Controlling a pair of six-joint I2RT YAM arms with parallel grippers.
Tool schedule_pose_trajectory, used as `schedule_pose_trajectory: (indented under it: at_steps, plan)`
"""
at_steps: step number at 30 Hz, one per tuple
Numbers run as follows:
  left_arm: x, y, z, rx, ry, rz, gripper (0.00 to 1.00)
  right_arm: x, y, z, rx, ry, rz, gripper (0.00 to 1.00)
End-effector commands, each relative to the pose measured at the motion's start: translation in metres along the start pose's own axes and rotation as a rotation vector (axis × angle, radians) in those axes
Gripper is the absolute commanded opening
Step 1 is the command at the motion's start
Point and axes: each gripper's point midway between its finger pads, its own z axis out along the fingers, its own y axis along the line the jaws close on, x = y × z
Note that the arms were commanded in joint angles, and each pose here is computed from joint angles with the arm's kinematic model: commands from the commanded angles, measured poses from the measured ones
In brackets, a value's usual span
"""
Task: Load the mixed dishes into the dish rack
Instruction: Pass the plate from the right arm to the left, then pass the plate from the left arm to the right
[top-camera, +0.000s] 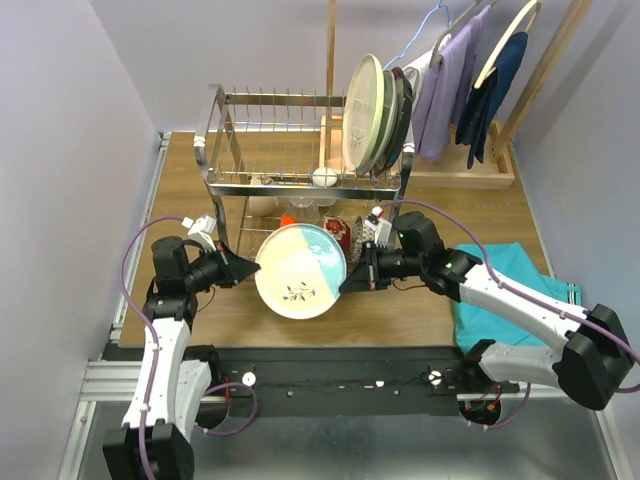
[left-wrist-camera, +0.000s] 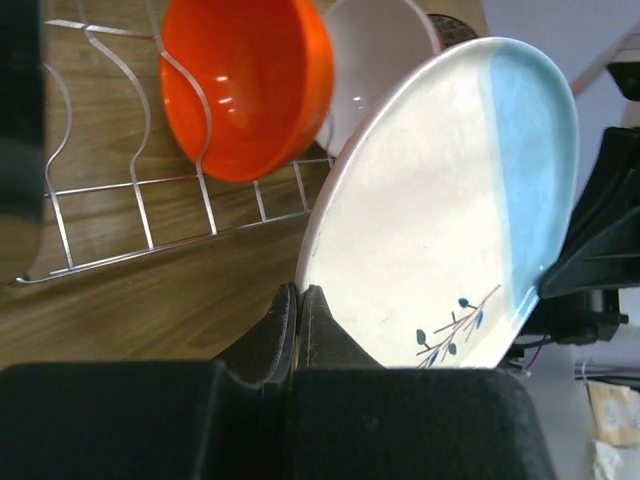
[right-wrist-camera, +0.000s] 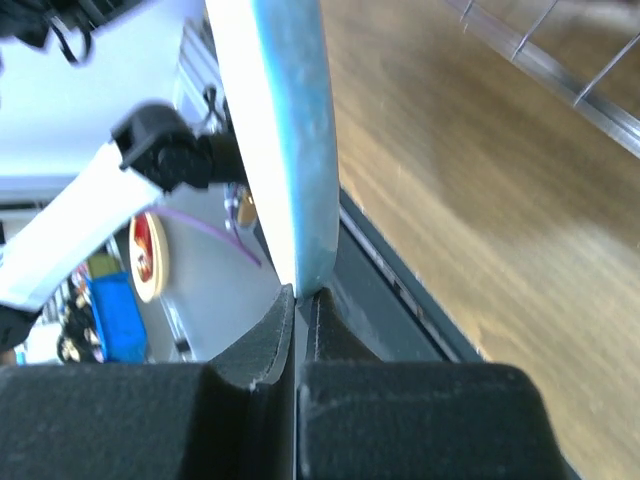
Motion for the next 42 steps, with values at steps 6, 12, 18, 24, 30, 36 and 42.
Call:
schedule_pose_trajectory:
  at_steps: [6, 12, 18, 24, 30, 36, 42]
  plan:
    - [0.073, -0.078, -0.009, 0.371, 0.379, -0.162, 0.00, -0.098, 0.070, 0.002, -0.257, -0.348, -0.073, 0.02]
    - [0.072, -0.086, -0.014, 0.406, 0.371, -0.110, 0.00, -0.099, 0.061, 0.009, -0.244, -0.360, -0.024, 0.33]
    - [0.070, -0.091, -0.019, 0.421, 0.353, -0.067, 0.00, -0.095, 0.042, 0.024, -0.217, -0.343, 0.031, 0.44]
    - [0.068, -0.091, -0.020, 0.401, 0.346, -0.054, 0.00, -0.091, 0.042, 0.022, -0.183, -0.310, -0.032, 0.00]
    - [0.051, -0.108, -0.034, 0.396, 0.321, 0.100, 0.58, -0.051, 0.028, -0.009, -0.044, -0.174, -0.222, 0.00]
    - [0.048, -0.123, -0.064, 0.415, 0.290, 0.440, 0.77, -0.045, 0.033, -0.055, 0.060, -0.166, -0.518, 0.01]
    - [0.038, -0.132, -0.084, 0.351, 0.229, 0.594, 0.98, -0.066, 0.078, -0.083, -0.012, -0.222, -0.809, 0.00]
